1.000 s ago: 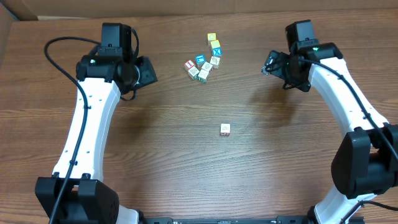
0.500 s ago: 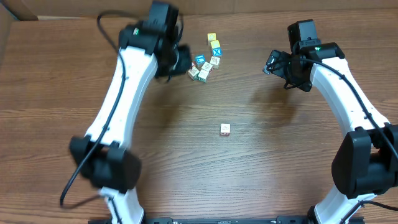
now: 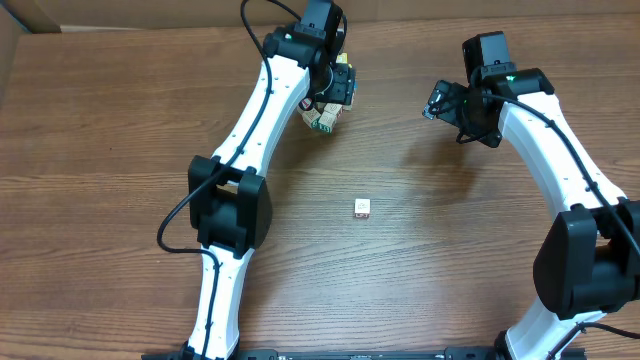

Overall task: Flip 4 blocks
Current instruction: 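Move the left gripper over the cluster and lower onto the red 'I' block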

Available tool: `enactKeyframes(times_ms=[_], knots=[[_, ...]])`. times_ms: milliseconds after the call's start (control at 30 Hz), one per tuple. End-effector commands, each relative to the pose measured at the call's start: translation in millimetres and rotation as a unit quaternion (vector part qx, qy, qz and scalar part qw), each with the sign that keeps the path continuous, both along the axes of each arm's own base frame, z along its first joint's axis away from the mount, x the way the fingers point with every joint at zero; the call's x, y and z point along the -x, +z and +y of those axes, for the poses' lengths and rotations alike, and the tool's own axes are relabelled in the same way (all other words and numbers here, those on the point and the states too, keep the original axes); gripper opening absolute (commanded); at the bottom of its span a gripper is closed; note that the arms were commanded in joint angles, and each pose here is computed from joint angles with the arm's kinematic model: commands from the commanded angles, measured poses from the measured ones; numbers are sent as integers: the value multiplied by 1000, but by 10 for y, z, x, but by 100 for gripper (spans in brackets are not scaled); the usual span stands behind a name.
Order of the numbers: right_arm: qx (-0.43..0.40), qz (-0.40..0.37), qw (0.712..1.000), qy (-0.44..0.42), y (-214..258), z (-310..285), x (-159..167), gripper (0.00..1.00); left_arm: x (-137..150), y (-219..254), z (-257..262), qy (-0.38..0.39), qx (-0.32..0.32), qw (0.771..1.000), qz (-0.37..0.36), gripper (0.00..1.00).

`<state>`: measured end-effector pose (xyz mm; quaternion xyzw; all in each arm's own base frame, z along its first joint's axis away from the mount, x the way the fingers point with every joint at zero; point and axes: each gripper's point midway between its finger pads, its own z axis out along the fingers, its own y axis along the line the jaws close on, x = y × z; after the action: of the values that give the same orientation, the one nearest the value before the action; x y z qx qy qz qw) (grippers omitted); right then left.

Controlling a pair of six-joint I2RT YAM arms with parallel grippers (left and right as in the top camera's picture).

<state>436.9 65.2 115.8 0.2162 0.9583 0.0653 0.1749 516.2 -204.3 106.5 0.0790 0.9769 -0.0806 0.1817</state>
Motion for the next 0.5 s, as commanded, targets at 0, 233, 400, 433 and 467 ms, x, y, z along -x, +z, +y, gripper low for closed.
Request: enactKeyframes(times_ms=[0, 233, 400, 433, 467], knots=[[-1, -10, 1000, 2, 67, 5, -41, 100, -142, -66, 148, 7, -41, 999, -22, 66], [-1, -10, 1000, 1, 67, 5, -41, 100, -240, -448, 280, 24, -86, 996, -14, 62], [-1, -10, 1000, 2, 67, 5, -41, 100, -269, -560, 431, 43, -94, 995, -4, 62], [-1, -10, 1000, 2, 67, 5, -41, 100, -279, -562, 464, 45, -92, 995, -3, 60], [-1, -10, 1000, 2, 67, 5, -41, 100, -292, -564, 509, 49, -92, 995, -2, 57]])
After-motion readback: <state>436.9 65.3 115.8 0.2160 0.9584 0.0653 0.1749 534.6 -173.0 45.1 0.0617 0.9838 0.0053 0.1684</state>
